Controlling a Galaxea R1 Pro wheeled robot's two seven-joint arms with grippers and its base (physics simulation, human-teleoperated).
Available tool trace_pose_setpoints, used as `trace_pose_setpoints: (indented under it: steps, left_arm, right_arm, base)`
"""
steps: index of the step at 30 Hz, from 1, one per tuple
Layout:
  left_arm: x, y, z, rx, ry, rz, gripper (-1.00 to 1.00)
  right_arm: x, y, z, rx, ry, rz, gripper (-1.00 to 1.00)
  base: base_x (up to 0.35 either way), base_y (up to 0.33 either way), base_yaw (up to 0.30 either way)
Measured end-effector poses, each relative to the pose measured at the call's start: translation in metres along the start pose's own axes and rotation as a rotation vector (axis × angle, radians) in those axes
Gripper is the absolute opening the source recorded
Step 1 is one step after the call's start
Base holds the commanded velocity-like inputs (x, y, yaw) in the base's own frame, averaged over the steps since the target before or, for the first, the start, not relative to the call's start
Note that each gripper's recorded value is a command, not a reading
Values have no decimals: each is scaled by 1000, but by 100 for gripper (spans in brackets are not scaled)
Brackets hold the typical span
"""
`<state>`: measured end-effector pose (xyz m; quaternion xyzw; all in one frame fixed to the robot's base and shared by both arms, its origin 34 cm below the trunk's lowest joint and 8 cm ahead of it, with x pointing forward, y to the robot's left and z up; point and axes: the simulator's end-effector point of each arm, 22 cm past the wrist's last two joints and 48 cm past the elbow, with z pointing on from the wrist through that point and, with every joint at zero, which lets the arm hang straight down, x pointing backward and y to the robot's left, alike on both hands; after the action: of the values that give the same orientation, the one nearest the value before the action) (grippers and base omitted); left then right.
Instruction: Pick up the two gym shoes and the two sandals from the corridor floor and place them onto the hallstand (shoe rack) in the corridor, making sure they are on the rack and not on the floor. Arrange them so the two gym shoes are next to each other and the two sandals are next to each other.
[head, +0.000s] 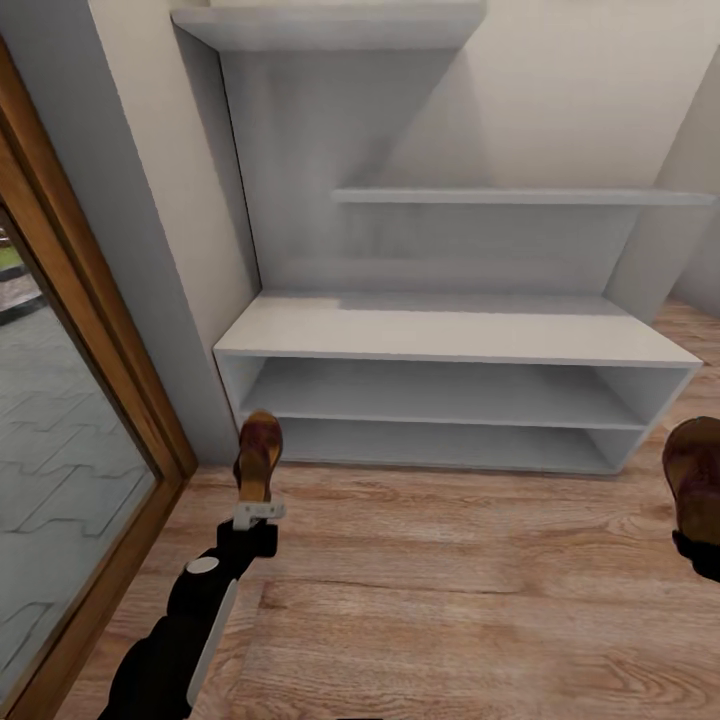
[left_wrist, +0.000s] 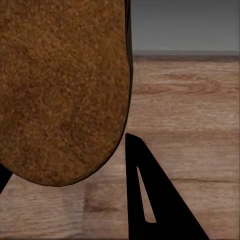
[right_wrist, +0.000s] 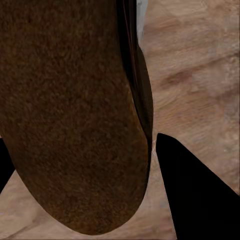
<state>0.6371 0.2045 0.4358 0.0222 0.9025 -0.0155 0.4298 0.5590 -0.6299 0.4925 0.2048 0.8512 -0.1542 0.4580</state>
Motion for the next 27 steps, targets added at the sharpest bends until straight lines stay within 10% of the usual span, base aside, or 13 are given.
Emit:
trace_pose_setpoints:
  steps: [3, 10, 20, 27]
  left_arm:
    - [3, -1, 1, 2, 6, 0, -100]
    - [3, -2, 1, 4, 9, -3, -100]
    - [40, -2, -2, 3, 183, -1, -100]
    - [74, -18, 7, 29, 269, -13, -100]
  right_arm:
    - [-28, -87, -17, 141, -54, 72, -100]
    - [-81, -175, -42, 270, -118, 67, -100]
    - [-71, -330, -75, 473, 18, 164, -100]
    - [-42, -372, -86, 515, 132, 219, -100]
  base:
    - [0, 0, 0]
    - [0, 0, 0]
    - [0, 0, 0]
    - [0, 0, 0]
